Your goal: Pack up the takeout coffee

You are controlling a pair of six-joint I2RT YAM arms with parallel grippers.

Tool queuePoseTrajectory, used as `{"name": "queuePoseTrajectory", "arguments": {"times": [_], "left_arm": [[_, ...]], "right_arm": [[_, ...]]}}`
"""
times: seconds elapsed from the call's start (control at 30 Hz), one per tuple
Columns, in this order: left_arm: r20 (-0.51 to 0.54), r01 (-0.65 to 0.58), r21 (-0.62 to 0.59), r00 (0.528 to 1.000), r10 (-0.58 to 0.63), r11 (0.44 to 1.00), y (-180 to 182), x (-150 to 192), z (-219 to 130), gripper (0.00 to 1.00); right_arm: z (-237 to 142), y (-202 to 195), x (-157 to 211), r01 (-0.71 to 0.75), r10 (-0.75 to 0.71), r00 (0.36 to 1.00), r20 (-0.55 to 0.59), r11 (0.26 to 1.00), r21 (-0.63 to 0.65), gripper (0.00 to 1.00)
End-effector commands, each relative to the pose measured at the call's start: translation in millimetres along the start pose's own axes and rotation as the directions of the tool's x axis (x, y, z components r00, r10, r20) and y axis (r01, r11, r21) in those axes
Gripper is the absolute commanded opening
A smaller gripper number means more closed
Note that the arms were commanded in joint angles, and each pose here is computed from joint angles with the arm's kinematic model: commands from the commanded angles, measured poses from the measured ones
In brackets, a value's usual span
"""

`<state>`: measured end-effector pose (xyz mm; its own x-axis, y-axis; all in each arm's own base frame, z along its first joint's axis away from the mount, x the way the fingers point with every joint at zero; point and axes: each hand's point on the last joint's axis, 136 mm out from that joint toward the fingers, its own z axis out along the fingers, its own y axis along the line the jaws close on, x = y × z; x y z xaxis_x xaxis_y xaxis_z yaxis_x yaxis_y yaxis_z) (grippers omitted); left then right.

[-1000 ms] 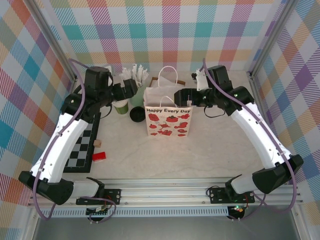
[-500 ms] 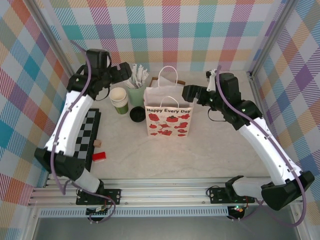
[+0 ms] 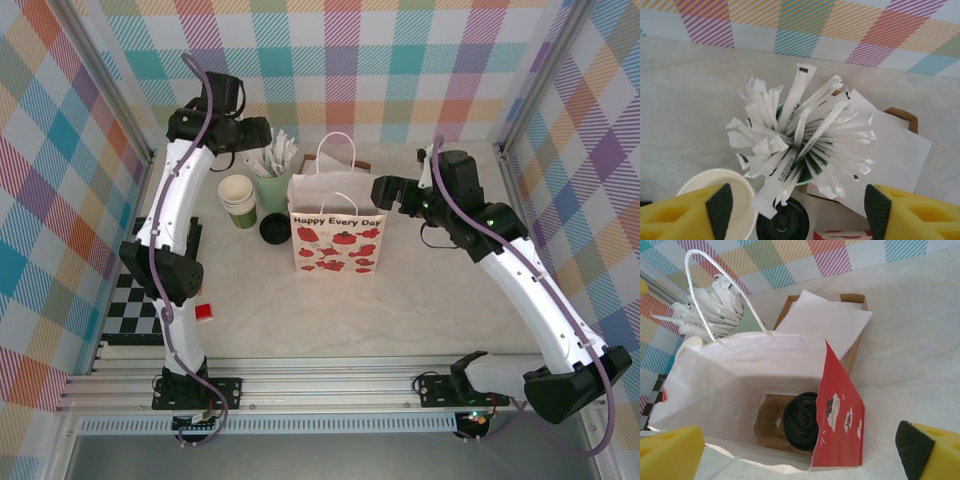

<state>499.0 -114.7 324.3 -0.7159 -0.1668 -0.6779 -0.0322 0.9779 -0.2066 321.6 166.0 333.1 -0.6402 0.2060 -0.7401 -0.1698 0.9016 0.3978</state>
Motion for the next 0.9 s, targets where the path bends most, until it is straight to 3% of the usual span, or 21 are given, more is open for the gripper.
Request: {"name": "queuePoseTrajectory", "arguments": {"times": [0.0,0.23,0.87], "left_arm": [[0.013,0.015,-0.003,1.000,-0.015,1.000,11.0,-3.9,-15.5,0.61],[-0.055,-0.010,-0.039,0.998,0.008,0.999,19.6,15.2,-9.1,0.44],[-0.095,0.005,-0.074,0.995,-0.012,0.997,26.0,23.8,11.2,0.41]], "right_arm": [[-3.1,-7.5,4.4,-0.008,0.008,1.000,-0.007,1.000,0.030,1.00],[0.7,-7.9,4.3,-0.019,0.019,1.000,-0.009,0.999,0.033,1.00],[-2.8,-6.3,7.7,-0.050,0.051,0.998,-0.027,0.998,0.023,1.00]]}}
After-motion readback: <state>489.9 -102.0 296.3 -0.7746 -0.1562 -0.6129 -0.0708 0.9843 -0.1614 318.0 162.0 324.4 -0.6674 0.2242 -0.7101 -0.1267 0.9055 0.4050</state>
